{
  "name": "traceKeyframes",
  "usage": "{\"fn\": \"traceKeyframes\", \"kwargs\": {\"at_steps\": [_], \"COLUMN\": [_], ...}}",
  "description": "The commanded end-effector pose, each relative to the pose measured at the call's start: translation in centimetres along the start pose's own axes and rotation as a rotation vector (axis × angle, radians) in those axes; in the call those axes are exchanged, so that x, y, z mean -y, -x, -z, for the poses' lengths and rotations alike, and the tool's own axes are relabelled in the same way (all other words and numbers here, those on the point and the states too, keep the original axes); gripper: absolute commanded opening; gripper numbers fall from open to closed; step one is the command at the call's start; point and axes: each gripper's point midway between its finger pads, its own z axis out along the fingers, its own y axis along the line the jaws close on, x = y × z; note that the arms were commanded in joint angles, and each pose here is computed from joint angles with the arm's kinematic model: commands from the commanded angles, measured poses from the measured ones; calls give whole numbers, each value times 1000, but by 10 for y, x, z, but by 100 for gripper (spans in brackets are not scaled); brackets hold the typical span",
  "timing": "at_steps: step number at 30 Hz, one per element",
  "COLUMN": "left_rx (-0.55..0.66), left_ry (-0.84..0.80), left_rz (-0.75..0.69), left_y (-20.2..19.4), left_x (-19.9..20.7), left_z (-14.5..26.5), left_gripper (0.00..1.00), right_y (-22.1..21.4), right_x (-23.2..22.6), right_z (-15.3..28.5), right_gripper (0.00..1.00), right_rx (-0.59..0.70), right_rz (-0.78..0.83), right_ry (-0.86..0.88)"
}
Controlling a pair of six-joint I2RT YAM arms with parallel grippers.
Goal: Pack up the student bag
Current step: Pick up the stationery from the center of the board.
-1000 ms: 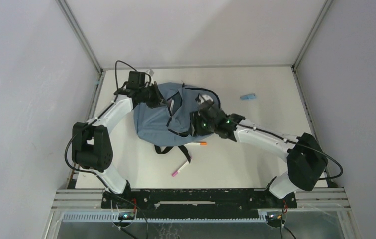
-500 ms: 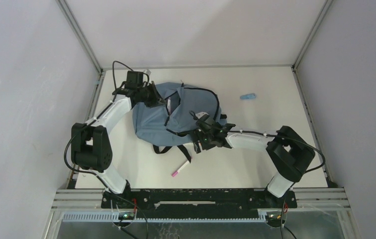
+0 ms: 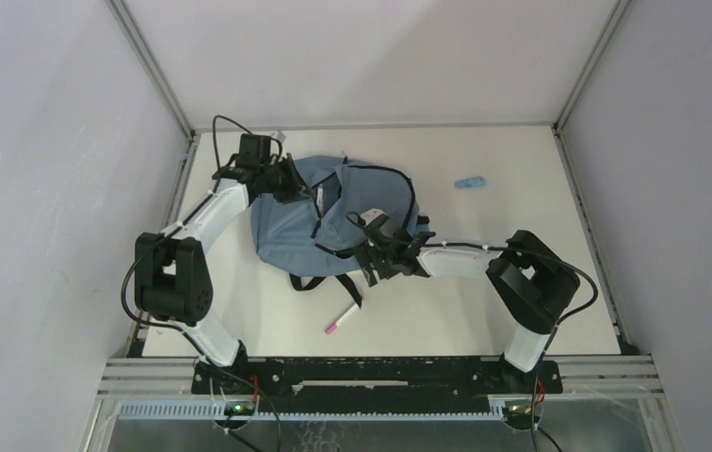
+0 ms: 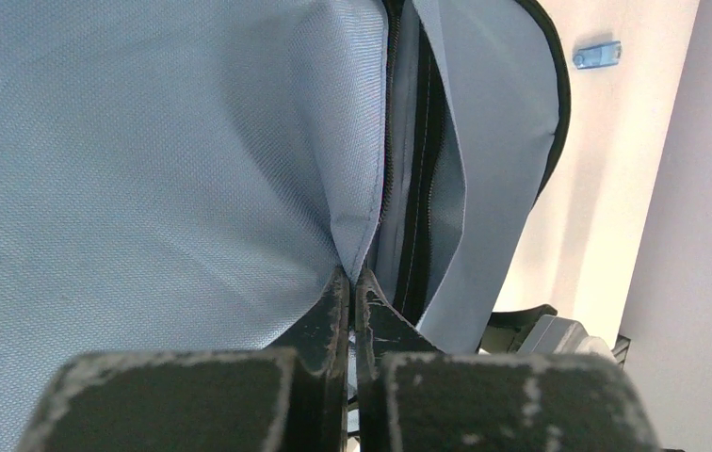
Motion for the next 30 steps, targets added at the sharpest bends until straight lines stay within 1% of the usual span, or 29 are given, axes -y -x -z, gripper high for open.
{"fn": "traceKeyframes", "kwargs": {"at_steps": [1,3,6,8,11,14,19,20,26,30], "left_rx": [83,82,80,78,73,72,73,71,62,61], "left_ry": [-56,-57,-55,-56,-54,-55,-58,-59,-71,-74], "left_rz": [-9,-9,-8,-7,-5,-5,-5,-3,7,5], "left_y": [27,27,26,25,24,24,24,24,21,20], "left_x": [20,20,19,19,18,18,19,18,19,19], "left_z": [18,17,16,16,14,14,15,14,11,12], "left_gripper": [0,0,0,0,0,0,0,0,0,0], "right_y": [23,19,8,-1,-16,-32,-62,-68,-86,-85], "right_x": [-12,-20,-29,-31,-30,-26,-17,-15,1,2], "right_z": [-7,-9,-14,-17,-17,-15,-2,2,29,52], "right_gripper": [83,80,73,66,51,33,4,1,0,0], "right_rx": [60,50,22,-1,-46,-88,-146,-154,-158,-154], "right_rz": [40,58,104,132,156,162,100,88,37,7], "right_ry": [32,50,59,47,12,-23,-66,-72,-129,-124]}}
